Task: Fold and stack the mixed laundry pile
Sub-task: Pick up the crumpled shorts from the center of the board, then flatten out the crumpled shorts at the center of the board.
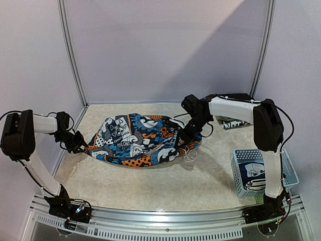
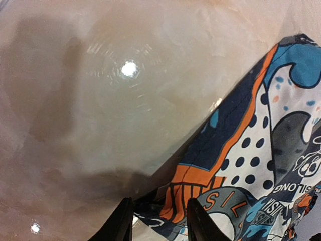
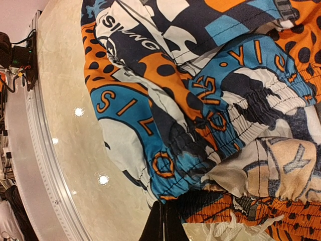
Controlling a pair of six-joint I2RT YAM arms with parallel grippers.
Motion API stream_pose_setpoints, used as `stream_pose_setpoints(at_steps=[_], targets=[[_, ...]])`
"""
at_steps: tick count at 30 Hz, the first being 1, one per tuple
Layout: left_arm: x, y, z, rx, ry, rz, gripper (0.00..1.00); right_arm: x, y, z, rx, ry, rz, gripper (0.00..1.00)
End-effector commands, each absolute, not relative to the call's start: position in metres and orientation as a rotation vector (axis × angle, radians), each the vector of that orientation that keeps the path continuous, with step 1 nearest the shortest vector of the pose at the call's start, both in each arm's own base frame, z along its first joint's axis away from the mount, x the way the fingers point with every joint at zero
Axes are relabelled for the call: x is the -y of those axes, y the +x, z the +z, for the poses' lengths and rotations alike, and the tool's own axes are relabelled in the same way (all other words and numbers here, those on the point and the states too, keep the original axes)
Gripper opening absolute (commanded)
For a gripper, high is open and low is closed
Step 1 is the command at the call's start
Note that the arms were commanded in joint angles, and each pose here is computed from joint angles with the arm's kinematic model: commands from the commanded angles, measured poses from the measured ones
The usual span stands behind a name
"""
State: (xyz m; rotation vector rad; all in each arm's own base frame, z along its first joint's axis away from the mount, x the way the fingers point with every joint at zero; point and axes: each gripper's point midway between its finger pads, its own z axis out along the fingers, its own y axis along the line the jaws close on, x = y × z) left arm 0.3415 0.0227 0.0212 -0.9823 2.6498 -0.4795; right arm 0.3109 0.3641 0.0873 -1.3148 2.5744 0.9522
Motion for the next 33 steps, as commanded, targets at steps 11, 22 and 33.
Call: stream_pose_setpoints(at_steps=[11,22,33], targets=[[-0.015,0.350,0.026,-2.638,-0.950,-0.557,0.00,-0.354,0.323,0.105,-2.535,-1.279,0.933,0.00],[-0.001,0.407,0.195,-2.287,-0.641,-0.541,0.00,-0.281,0.440,0.258,-2.239,-0.941,0.854,0.00],[0.024,0.463,0.373,-1.924,-0.440,-0.650,0.00,-0.233,0.503,0.434,-1.700,-0.708,0.656,0.00]])
